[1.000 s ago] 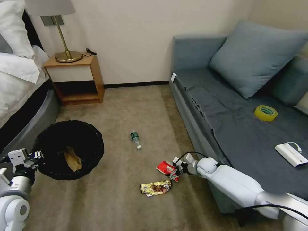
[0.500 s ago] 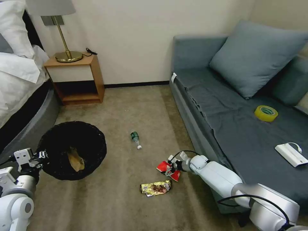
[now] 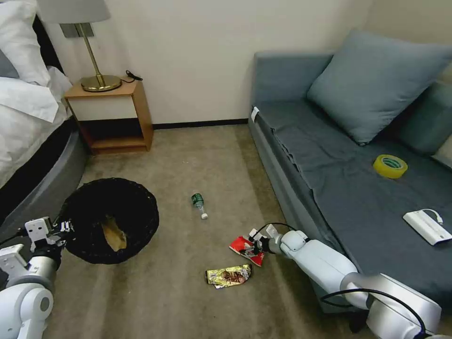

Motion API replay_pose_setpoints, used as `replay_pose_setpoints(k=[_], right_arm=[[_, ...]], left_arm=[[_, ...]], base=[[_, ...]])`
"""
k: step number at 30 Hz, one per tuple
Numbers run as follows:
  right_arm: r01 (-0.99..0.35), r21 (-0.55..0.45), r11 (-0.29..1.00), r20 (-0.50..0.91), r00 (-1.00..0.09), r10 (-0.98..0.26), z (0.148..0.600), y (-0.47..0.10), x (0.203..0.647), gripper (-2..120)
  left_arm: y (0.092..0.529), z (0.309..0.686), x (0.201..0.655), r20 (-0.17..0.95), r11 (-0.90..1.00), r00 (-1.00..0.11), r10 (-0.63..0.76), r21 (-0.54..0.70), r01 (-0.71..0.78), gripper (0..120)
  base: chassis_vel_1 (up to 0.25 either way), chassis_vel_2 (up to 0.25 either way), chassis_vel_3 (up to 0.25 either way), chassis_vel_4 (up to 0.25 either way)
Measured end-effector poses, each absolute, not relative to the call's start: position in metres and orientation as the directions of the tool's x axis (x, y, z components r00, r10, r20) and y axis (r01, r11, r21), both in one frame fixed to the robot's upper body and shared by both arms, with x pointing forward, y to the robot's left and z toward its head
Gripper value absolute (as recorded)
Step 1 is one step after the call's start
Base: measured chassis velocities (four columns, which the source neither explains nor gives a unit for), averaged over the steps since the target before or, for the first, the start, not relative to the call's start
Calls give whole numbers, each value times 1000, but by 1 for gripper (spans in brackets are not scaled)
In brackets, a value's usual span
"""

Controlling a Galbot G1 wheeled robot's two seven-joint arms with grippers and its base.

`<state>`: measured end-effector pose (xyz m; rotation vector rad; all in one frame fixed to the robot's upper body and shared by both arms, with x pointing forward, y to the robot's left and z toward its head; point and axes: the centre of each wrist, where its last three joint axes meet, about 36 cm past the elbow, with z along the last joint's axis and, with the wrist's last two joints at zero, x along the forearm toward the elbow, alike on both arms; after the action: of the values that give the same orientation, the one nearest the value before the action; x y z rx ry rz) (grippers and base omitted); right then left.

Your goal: Pick up the trash bin, then pick up the garbage on the floor and place it into the trash bin.

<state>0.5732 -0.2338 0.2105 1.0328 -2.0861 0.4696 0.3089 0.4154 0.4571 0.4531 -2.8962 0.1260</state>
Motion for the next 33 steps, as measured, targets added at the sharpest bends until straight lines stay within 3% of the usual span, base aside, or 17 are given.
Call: replay_pose_setpoints(k=[3, 15, 24, 29, 33], right_arm=[[-792, 3, 610, 753, -399, -522, 213, -232, 573, 40], [-787, -12, 617, 741, -422, -523, 212, -232, 566, 0], [-743, -40, 668, 671, -516, -532, 234, -234, 572, 0], [-707, -82, 702, 551, -619, -560, 296, -250, 584, 0], [-728, -98, 678, 356, -662, -659, 385, -235, 575, 0]], left_arm=[[417, 457, 306, 214, 947, -929, -301, -53, -318, 4], [415, 459, 303, 206, 946, -931, -302, -57, -320, 4], [412, 459, 300, 211, 946, -931, -299, -61, -318, 4], [407, 455, 300, 229, 949, -931, -283, -75, -307, 4], [397, 453, 301, 243, 955, -936, -255, -87, -283, 4]], base=[[0, 0, 0, 0], [0, 0, 0, 0], [0, 0, 0, 0], [0, 0, 0, 0], [0, 0, 0, 0]])
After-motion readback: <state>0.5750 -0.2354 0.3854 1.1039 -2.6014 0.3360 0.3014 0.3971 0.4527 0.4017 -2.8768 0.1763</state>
